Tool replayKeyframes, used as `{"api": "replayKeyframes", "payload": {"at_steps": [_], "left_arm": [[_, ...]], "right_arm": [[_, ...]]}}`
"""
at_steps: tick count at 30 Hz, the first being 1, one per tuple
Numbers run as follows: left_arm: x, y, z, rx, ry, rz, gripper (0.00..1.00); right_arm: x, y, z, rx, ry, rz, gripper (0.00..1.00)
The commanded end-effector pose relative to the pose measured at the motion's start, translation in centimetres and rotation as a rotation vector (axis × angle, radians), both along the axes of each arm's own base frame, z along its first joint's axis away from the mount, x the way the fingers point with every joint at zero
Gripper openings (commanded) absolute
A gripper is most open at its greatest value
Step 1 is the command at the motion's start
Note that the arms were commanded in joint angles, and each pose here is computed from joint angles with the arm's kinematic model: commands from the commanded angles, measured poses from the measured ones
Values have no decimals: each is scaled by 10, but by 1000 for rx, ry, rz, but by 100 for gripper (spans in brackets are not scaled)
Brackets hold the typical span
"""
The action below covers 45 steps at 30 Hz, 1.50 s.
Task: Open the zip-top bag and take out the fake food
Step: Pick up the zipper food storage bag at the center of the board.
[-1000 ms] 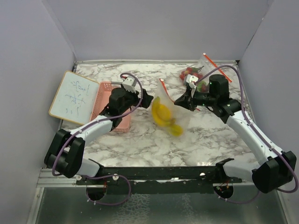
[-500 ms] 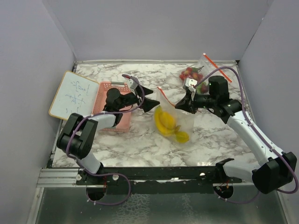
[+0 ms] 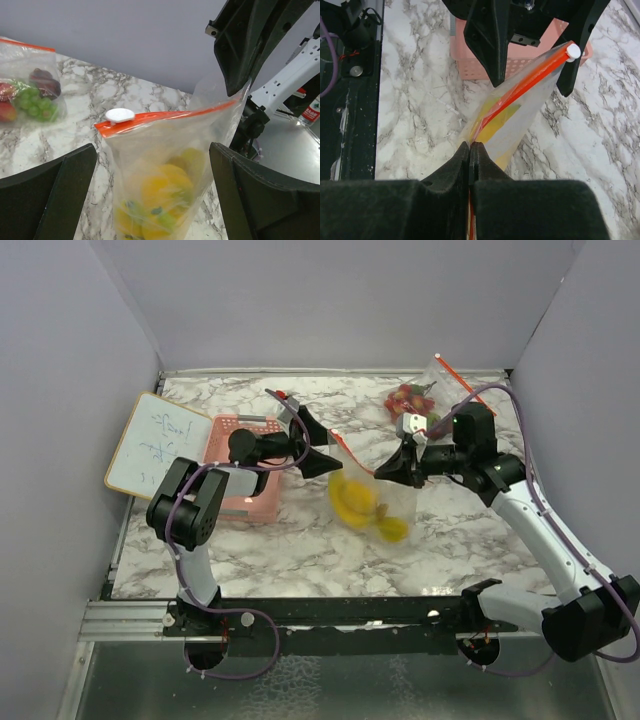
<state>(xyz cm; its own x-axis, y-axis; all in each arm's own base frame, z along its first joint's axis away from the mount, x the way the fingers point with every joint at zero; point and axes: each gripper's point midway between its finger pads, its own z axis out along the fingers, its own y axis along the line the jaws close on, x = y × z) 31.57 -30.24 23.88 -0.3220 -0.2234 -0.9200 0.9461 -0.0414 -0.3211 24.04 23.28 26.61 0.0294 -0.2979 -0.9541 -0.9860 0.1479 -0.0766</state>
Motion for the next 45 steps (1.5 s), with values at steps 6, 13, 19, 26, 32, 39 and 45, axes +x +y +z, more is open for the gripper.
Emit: {"api": "replayKeyframes", "payload": {"at_steps": [6, 13, 19, 26, 32, 39, 45], "left_arm": [[-21, 2, 27, -43, -197, -92, 87], [-29, 2, 35, -58, -206, -92, 20], [-34, 4, 47, -75, -217, -84, 0], [-55, 1, 48, -60, -215, -135, 0], [-70, 6, 41, -50, -202, -140, 0], [-83, -1, 37, -46, -188, -177, 0], [-96, -1, 51, -60, -224, -196, 0]], "right_arm": [[-18, 5, 29, 60, -65, 85, 2], [-14, 4, 23, 50, -54, 62, 2], [13, -2, 5, 9, -19, -88, 2], [52, -13, 6, 13, 54, -347, 35], [60, -15, 47, 192, 43, -464, 81], [31, 24, 57, 322, 243, -183, 79], [21, 37, 53, 358, 314, -57, 50]]}}
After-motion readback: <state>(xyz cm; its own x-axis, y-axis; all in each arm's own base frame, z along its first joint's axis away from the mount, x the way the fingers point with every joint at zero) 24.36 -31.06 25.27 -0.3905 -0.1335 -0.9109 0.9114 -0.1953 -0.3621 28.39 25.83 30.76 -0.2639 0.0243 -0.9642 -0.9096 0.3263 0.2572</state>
